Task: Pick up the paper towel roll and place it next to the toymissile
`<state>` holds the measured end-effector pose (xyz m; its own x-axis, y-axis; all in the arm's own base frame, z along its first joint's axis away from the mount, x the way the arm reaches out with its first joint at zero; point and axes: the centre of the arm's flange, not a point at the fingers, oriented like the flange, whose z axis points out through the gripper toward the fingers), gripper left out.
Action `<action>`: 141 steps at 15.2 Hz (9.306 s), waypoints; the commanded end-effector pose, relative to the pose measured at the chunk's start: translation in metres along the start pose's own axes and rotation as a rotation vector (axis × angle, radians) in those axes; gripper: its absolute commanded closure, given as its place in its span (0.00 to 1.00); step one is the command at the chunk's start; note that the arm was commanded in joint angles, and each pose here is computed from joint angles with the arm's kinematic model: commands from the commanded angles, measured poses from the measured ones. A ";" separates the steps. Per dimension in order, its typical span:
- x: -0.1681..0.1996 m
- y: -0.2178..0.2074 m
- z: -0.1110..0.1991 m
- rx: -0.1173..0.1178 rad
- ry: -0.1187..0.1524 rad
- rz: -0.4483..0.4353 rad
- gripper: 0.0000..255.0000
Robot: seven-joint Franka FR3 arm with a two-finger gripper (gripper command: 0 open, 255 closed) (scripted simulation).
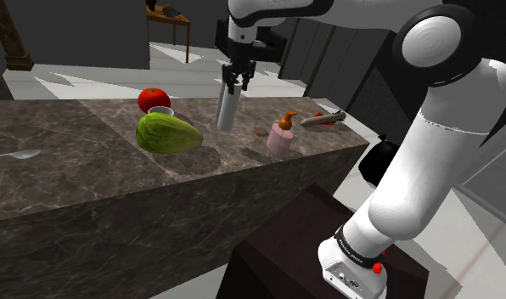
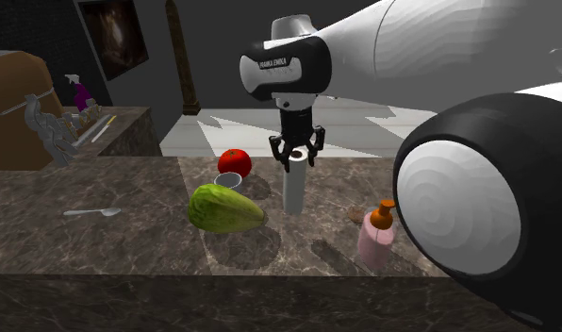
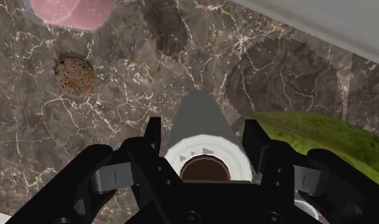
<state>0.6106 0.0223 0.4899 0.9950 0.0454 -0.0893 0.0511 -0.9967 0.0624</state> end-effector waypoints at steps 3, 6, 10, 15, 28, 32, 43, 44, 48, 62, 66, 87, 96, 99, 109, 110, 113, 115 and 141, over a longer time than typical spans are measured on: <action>-0.002 0.002 -0.021 0.000 0.000 0.000 1.00; -0.003 0.003 -0.037 0.000 0.000 0.000 1.00; -0.005 0.004 -0.058 0.000 0.000 0.000 1.00; -0.007 0.006 -0.084 0.000 0.000 0.000 1.00; -0.013 0.010 -0.152 0.000 0.000 0.000 1.00; -0.015 0.011 -0.173 0.000 0.000 0.000 1.00; -0.050 0.070 -0.197 0.000 0.000 0.000 1.00; -0.057 0.082 -0.196 0.000 0.000 0.000 1.00; -0.083 0.128 -0.191 0.000 0.000 0.000 1.00; -0.174 0.287 -0.173 0.000 0.000 0.000 1.00; -0.200 0.333 -0.168 0.000 0.000 0.000 1.00; -0.299 0.511 -0.122 0.000 0.000 0.000 1.00; -0.295 0.508 -0.075 0.000 0.000 0.000 1.00; -0.294 0.507 -0.059 0.000 0.000 0.000 1.00; -0.289 0.503 -0.007 0.000 0.000 0.000 1.00; -0.289 0.503 -0.002 0.000 0.000 0.000 1.00; -0.287 0.502 0.014 0.000 0.000 0.000 1.00; -0.286 0.501 0.025 0.000 0.000 0.000 1.00; -0.277 0.495 0.124 0.000 0.000 0.000 1.00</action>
<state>0.3493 -0.4921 0.4228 0.9949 0.0456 -0.0897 0.0512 -0.9967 0.0622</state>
